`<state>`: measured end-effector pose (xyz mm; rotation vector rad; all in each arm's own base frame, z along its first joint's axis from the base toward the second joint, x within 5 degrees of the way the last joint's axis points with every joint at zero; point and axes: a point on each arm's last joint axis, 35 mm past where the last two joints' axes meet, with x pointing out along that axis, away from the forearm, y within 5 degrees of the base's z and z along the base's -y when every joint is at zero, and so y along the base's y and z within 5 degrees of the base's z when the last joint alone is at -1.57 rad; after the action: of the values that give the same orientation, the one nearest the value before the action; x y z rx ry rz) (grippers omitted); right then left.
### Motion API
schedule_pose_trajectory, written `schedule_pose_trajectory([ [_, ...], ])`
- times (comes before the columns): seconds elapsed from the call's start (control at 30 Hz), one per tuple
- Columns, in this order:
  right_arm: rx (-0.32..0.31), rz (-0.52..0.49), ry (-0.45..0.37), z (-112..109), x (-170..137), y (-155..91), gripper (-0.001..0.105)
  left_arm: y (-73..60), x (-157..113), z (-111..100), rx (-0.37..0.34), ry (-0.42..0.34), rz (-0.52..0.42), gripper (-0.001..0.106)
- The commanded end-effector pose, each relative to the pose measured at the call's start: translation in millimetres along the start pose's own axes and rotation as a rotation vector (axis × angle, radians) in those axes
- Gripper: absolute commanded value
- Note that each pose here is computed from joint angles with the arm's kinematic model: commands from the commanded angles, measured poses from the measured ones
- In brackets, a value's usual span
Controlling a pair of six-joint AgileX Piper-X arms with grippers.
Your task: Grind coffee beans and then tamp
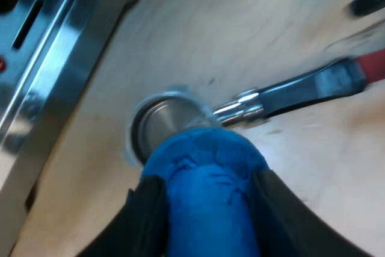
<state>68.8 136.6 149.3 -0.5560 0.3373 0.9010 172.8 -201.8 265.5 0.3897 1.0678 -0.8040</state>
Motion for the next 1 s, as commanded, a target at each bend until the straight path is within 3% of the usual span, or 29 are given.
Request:
schedule_pose_trajectory([
  [0.03,0.003,-0.003,-0.013,1.8,-0.5,-1.0,0.063,0.5,11.6,3.3,0.005,0.021,0.035,0.0],
  [0.27,0.003,-0.003,-0.013,1.8,-0.5,-1.0,0.063,1.6,30.9,10.0,0.005,0.014,0.035,0.0],
  [0.43,0.003,-0.003,-0.013,1.8,-0.5,-1.0,0.063,17.4,44.0,9.6,-0.044,0.051,0.045,0.0],
  [0.53,0.003,-0.003,-0.013,1.8,-0.5,-1.0,0.063,25.4,47.6,9.0,-0.085,0.065,-0.052,0.0],
  [0.77,0.003,-0.003,-0.013,1.8,-0.5,-1.0,0.063,22.8,48.8,13.4,-0.068,0.028,-0.088,0.0],
  [1.0,0.003,-0.003,-0.013,1.8,-0.5,-1.0,0.063,25.2,63.4,11.2,-0.074,0.072,-0.064,0.0],
])
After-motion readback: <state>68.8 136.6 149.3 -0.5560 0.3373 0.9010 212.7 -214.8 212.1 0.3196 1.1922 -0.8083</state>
